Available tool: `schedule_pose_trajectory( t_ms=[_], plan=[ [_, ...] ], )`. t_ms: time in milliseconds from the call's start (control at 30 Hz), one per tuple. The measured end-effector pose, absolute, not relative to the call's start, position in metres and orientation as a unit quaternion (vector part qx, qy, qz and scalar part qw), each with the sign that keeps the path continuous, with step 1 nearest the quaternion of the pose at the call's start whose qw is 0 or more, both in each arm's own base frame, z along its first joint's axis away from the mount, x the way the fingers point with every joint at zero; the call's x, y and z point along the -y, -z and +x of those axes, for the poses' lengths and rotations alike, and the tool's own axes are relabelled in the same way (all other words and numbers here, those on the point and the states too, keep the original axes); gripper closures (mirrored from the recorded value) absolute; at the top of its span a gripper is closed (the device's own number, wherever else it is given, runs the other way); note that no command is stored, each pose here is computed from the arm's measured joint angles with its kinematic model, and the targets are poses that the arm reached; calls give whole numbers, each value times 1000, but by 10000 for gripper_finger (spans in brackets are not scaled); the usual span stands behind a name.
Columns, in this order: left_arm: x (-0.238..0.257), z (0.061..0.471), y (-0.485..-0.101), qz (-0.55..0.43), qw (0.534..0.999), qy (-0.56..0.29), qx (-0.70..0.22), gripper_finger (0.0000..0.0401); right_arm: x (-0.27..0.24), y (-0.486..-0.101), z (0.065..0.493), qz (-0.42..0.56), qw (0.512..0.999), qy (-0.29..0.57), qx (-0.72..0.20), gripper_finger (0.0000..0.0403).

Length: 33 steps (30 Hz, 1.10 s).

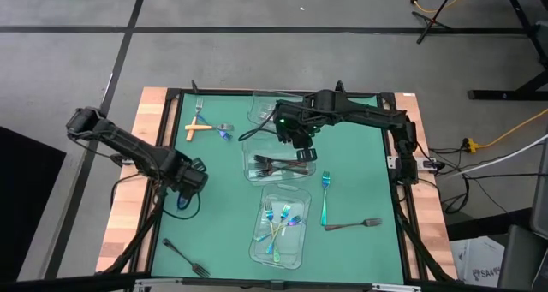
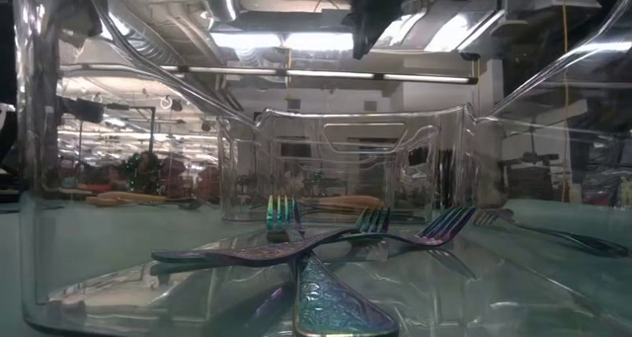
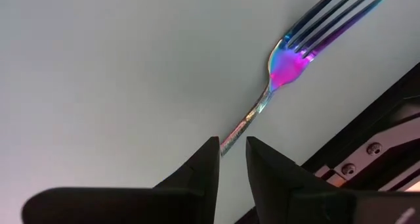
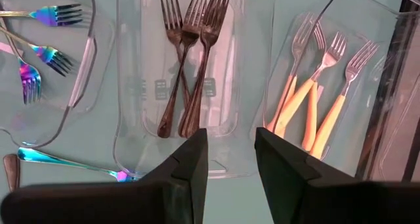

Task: Sort silverware by color (type)
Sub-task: Put the blue fork into the bottom transparent bin

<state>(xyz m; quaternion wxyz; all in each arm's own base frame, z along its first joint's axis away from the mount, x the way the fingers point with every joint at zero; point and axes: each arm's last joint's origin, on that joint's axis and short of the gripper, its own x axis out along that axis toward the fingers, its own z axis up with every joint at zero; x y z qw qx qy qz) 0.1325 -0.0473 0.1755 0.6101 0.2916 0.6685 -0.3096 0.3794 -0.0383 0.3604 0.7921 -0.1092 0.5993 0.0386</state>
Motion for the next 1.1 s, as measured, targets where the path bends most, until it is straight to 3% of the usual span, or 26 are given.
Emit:
schedule_pose_trajectory(
  t_ms=[1100],
  plan=[
    [51,120,-148,364,565,395,-626,331,38,-360,380,-109,792,-39,-599,288]
  ],
)
